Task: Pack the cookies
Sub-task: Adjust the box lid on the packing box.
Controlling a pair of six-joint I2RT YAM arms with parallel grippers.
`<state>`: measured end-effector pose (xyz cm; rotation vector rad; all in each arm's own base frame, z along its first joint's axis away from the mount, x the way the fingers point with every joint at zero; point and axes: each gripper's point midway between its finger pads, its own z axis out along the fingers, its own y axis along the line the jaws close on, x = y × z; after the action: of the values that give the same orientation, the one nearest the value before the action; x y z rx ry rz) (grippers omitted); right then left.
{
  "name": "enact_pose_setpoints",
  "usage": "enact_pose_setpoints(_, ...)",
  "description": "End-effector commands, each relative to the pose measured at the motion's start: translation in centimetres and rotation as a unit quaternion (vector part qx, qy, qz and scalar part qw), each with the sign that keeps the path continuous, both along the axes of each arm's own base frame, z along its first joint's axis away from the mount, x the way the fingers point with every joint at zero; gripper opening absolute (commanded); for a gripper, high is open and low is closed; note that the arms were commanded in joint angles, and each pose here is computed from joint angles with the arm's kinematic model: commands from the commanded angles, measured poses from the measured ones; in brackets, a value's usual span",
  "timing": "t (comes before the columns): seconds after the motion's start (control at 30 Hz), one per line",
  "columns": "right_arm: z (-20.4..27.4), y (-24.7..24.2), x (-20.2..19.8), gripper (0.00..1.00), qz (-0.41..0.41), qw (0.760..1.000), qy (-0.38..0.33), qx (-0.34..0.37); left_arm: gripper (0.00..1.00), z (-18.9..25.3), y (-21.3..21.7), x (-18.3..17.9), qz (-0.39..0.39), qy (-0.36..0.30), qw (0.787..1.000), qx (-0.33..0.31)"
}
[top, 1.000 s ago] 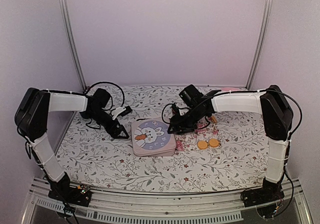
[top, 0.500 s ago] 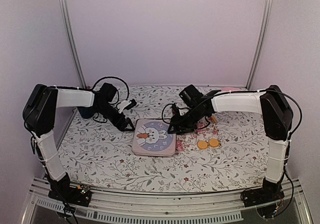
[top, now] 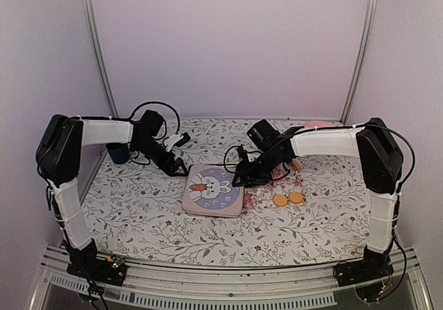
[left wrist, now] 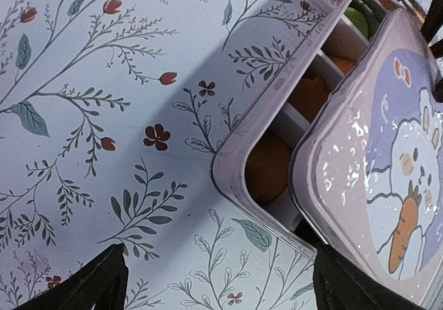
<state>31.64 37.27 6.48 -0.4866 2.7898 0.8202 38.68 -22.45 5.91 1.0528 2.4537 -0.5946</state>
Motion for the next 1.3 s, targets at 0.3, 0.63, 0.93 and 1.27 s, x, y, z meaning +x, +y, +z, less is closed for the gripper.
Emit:
enact_pose_setpoints(0.3, -1.5, -0.5, 0.7, 0.53, -0.011, 1.0, 0.005, -0.012, 0.99, 4.3, -1.7, -3.4, -0.045, 0.032, 0.994, -0.093)
enact_pose_setpoints(0.63, -1.4, -0.4, 1.2, 0.51, -0.015, 1.0, 0.004, -0.01, 0.96, 0.8, -2.9, -3.7, -0.057, 0.029, 0.997, -0.043)
enact_pose_setpoints(0.93, -1.1, -0.1, 1.9, 0.49, -0.016, 1.0, -0.001, -0.008, 0.92, -0.4, -3.1, -2.4, -0.044, 0.022, 0.999, -0.024)
enact_pose_setpoints(1.27, -1.1, -0.3, 2.7, 0.47, -0.018, 1.0, -0.007, -0.014, 0.9, -1.7, -3.2, -0.8, -0.041, 0.014, 0.999, -0.005)
